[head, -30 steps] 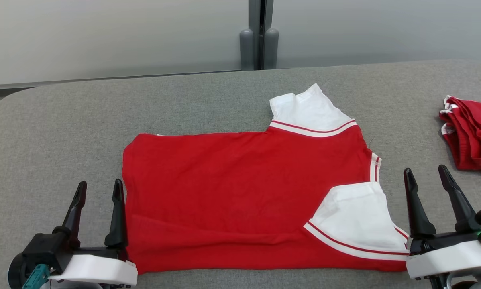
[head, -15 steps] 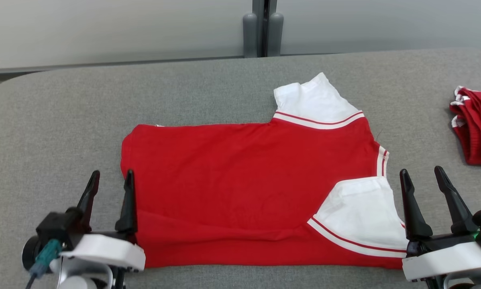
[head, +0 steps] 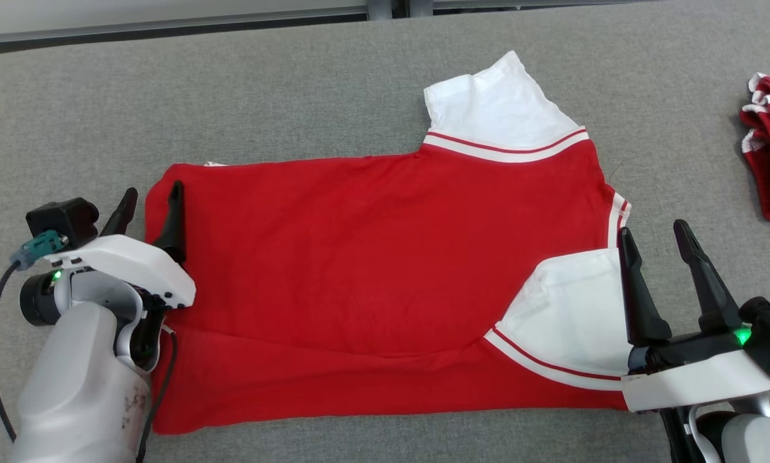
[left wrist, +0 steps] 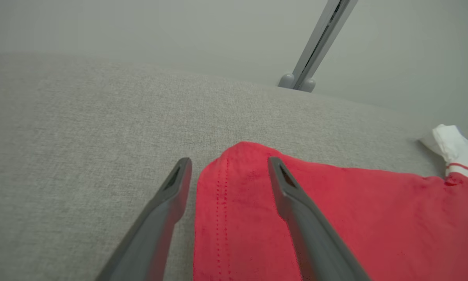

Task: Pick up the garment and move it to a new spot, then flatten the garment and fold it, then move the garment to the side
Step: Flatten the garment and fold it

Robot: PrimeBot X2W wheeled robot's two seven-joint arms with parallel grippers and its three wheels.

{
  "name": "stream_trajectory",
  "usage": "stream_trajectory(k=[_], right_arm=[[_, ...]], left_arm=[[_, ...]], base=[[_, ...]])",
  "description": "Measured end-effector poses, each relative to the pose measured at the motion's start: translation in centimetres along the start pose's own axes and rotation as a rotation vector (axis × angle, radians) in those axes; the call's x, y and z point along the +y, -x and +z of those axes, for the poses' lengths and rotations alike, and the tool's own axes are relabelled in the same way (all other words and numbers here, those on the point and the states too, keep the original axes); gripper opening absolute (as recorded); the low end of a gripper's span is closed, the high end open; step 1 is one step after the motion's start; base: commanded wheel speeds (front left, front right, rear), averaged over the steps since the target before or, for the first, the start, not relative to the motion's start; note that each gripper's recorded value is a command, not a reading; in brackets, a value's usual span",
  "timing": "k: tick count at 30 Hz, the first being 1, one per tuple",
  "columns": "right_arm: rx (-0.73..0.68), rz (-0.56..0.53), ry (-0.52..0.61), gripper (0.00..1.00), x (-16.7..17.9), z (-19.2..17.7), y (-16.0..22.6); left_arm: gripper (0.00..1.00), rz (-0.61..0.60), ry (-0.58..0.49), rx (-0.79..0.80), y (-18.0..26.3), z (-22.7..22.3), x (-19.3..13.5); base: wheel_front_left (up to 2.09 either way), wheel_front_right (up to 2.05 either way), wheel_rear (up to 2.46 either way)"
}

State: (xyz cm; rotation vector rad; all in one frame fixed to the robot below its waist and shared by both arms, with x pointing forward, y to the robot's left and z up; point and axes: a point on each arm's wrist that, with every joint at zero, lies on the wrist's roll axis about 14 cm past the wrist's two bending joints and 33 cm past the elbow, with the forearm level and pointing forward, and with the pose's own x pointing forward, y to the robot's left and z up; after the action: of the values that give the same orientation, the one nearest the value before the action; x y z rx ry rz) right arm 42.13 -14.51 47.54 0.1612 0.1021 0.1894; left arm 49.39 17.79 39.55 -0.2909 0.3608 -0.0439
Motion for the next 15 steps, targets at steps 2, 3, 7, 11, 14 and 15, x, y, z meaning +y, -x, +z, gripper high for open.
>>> stream_trajectory(k=[2, 3, 7, 11, 14, 15], right_arm=[[0.007, -0.01, -0.008, 1.0, -0.3, -0.4, -0.1], [0.007, -0.013, -0.014, 1.0, -0.4, -0.6, -0.2], [0.03, -0.03, -0.029, 1.0, -0.9, -1.7, -0.2], [0.04, -0.049, -0.034, 1.0, -1.6, -2.2, -0.4], [0.044, -0.07, -0.036, 1.0, -2.5, -2.4, -0.7], [0.039, -0.074, -0.038, 1.0, -2.9, -2.2, -1.0]], left_arm=[[1.0, 0.008, 0.011, 0.046, -1.0, -1.0, 0.3], [1.0, 0.012, 0.014, 0.066, -1.5, -1.3, 0.4], [0.74, 0.029, 0.032, 0.135, -2.6, -2.8, 1.1], [0.0, 0.022, 0.03, 0.15, -3.2, -2.8, 0.9], [0.0, 0.01, 0.013, 0.123, -3.4, -2.4, 0.7], [0.0, 0.007, 0.009, 0.114, -3.4, -2.3, 0.6]], base=[[0.0, 0.0, 0.0], [0.0, 0.0, 0.0], [0.0, 0.0, 0.0], [0.0, 0.0, 0.0], [0.0, 0.0, 0.0], [0.0, 0.0, 0.0]])
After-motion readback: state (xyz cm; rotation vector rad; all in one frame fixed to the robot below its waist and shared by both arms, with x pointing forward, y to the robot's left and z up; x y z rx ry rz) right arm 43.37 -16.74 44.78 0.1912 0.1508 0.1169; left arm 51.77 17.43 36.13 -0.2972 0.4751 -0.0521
